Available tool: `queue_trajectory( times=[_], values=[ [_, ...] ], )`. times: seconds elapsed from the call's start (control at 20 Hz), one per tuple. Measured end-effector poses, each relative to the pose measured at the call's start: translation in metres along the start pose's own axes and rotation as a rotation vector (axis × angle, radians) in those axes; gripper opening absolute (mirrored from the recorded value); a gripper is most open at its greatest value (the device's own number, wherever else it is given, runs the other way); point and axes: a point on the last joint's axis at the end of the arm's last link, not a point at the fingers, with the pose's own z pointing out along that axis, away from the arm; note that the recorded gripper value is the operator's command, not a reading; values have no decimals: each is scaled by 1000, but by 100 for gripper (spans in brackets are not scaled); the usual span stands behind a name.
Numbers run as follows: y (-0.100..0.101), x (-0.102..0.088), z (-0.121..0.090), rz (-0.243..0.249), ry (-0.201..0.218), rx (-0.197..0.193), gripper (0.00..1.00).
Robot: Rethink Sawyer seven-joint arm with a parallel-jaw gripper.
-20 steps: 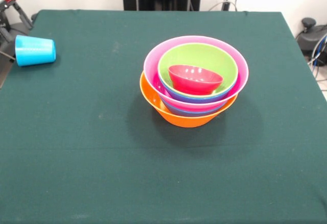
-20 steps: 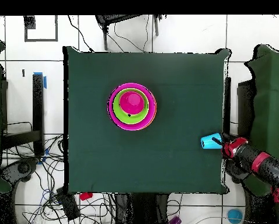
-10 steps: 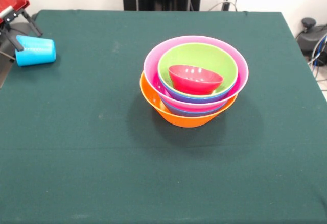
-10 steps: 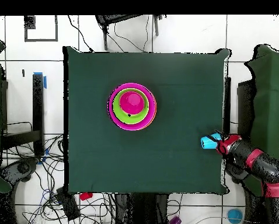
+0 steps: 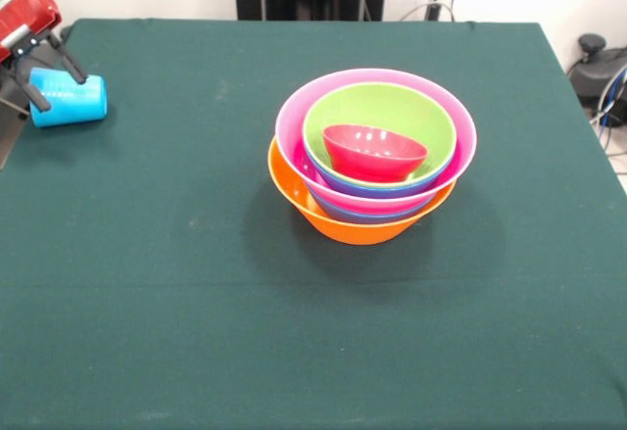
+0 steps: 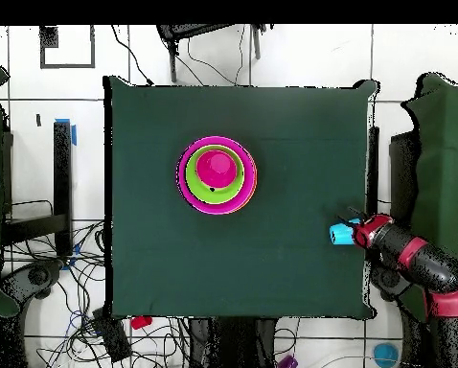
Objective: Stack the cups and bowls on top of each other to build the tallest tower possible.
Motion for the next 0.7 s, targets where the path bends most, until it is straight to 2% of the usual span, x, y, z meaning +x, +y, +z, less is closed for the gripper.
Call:
queue_trajectory(
  times=[0.45,0.7],
  values=[
    [-3,-4,3,-1,3,5,100],
    [-11,5,-11,12,-5,25,100]
  ],
)
